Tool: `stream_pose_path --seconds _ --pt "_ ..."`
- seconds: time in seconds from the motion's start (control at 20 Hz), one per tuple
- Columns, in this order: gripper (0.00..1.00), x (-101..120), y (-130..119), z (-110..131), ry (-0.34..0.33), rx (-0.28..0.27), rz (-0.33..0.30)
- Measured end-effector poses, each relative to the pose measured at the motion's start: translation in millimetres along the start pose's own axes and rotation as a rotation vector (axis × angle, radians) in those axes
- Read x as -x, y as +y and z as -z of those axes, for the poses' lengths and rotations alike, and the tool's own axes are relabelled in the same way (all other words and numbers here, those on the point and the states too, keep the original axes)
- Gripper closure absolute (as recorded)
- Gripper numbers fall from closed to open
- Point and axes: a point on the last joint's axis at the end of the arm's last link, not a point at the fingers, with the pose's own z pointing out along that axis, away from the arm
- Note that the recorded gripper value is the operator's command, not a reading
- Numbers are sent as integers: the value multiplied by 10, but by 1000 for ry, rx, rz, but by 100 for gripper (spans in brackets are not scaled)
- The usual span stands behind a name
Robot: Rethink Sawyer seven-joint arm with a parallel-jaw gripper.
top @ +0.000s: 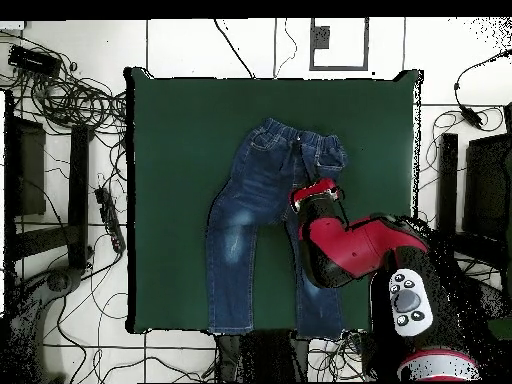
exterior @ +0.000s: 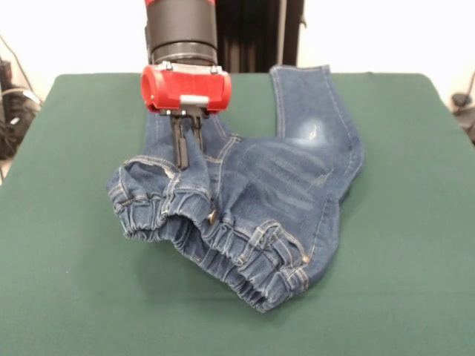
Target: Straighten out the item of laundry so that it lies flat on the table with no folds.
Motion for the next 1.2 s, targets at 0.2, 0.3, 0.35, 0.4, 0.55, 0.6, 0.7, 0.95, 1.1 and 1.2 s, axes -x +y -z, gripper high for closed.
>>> stream_pose_path --seconds 0.2,0.3,0.35,0.4,0.55,0.6,0.7,0.95,1.1,1.2 --pt "100 66 6 13 -25 -7 -15" --pt "100 81 8 16 -37 -11 -29" --pt "100 84 5 19 -47 -16 -43" --pt "100 84 8 17 -53 -17 -48" --pt "100 67 33 6 -68 -12 -57" --pt "100 59 40 4 -71 -11 -59" --pt "100 54 44 8 -81 -8 -58" --pt "100 80 31 26 -108 -5 -55" --pt "100 98 36 29 -122 -2 -55" --pt "100 101 37 29 -124 -1 -55"
